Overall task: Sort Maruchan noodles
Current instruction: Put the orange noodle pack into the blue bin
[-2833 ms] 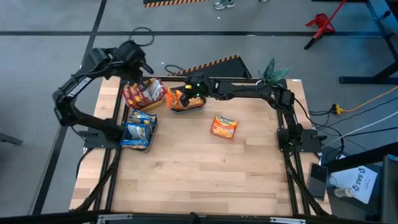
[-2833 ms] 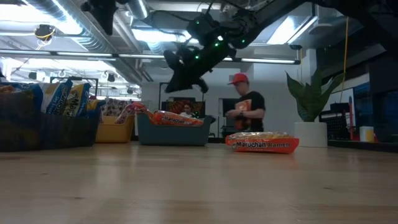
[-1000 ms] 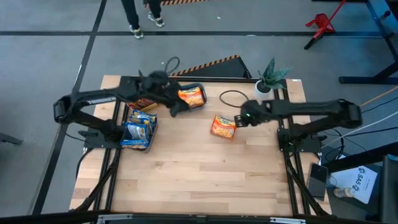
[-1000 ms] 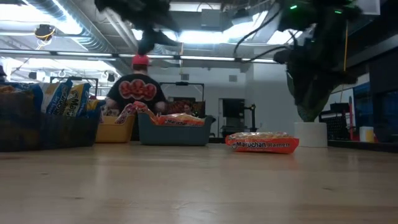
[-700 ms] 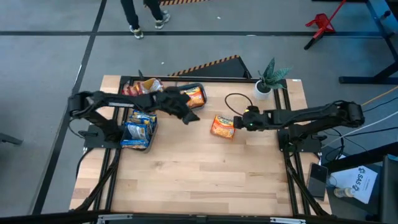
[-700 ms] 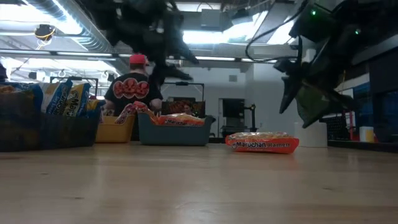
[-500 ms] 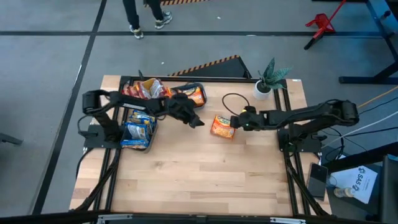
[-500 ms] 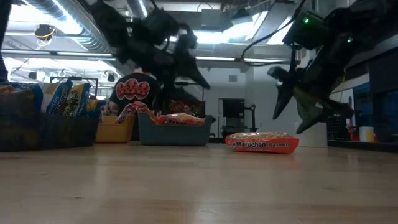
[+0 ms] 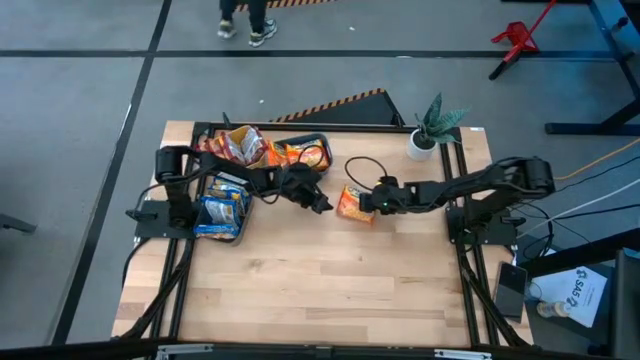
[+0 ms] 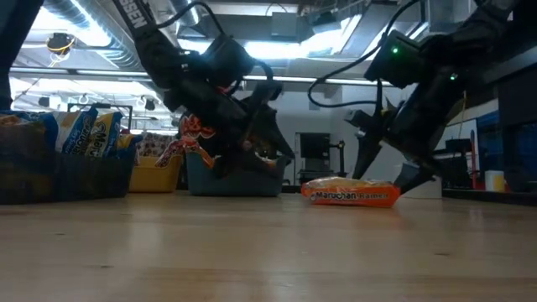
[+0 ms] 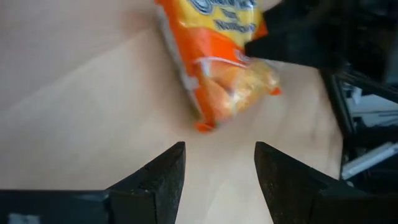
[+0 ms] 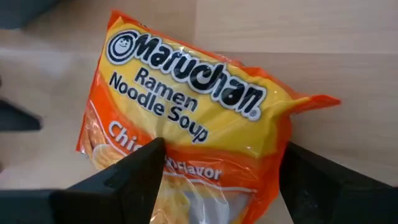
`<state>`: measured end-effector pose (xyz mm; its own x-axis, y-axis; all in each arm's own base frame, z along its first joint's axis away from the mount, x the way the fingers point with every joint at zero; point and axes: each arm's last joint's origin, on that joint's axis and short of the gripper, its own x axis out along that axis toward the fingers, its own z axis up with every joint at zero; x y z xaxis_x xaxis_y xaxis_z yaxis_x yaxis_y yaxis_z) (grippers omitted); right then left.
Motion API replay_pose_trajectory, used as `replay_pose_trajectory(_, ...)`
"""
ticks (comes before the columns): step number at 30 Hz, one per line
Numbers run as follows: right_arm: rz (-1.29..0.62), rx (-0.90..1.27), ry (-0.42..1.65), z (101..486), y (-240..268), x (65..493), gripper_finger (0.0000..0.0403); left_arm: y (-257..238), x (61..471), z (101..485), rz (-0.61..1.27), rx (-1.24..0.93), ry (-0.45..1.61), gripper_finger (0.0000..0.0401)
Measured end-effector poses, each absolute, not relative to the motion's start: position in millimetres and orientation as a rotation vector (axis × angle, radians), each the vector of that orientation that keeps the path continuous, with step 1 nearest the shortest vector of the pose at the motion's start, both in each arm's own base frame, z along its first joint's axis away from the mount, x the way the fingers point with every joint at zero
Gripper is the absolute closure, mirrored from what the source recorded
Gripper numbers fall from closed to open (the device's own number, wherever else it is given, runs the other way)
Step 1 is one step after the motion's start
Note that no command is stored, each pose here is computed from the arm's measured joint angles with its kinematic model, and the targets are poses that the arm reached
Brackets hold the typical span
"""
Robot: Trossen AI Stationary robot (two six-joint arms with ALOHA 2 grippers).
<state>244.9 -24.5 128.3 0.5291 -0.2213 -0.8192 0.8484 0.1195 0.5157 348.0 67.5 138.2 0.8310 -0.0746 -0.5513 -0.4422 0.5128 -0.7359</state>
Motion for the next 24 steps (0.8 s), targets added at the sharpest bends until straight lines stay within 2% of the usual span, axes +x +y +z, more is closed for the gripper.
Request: replay_pose_trajectory(24,-0.72,1.119,0.612,129,-25,257,0.0127,68,348,129,0.361,-1.016,0.562,0.0154)
